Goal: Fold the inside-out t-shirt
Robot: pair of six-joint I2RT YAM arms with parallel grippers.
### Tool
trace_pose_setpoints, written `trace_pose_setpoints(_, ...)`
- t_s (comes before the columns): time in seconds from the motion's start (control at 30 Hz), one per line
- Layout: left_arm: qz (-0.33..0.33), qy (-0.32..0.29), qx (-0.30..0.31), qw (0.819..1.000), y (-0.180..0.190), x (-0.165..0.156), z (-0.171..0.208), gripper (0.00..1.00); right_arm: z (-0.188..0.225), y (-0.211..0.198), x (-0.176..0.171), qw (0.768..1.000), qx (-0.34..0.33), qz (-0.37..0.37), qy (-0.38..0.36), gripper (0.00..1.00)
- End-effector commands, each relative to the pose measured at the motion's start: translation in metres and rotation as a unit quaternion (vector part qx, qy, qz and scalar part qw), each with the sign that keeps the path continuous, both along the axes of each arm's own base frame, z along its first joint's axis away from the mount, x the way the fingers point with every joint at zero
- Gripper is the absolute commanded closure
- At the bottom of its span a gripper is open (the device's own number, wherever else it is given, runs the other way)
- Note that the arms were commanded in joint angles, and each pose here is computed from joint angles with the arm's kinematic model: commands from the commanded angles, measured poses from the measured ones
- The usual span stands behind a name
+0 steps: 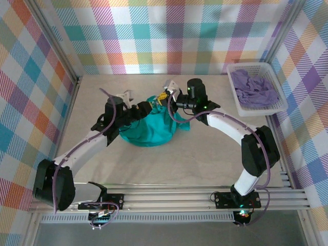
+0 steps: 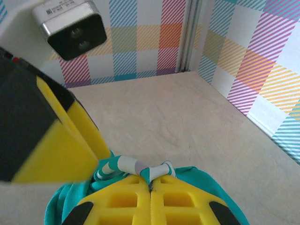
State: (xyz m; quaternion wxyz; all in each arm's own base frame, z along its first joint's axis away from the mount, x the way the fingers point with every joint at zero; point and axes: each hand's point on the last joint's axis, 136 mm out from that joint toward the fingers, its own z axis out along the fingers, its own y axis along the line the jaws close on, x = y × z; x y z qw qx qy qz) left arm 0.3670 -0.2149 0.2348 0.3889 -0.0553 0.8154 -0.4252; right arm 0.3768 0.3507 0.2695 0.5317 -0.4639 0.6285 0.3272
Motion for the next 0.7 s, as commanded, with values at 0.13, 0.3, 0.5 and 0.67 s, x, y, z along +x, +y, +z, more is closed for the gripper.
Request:
trace_pose_setpoints(0.13,0.053,0.055,0.031,0.997,0.010,0.011,-0.054,0.92,0.095,-0.035,0.017,0.990,0.124,-0.070,-0.006,1.00)
trace_pose_setpoints(0.3,0.066,0.078,0.050,0.994,0.018,0.005,-0.088,0.94,0.124,-0.030,-0.002,0.982,0.186,0.017,0.014,1.00)
trace_pose_setpoints(0.5,0.079,0.118,0.064,0.988,0.025,-0.003,-0.133,0.76,0.102,-0.023,-0.011,0.983,0.171,0.063,0.002,1.00)
trace_pose_setpoints(0.67,0.069,0.095,0.060,0.991,0.026,-0.010,-0.124,0.68,0.097,-0.016,0.000,0.989,0.132,0.068,0.001,1.00)
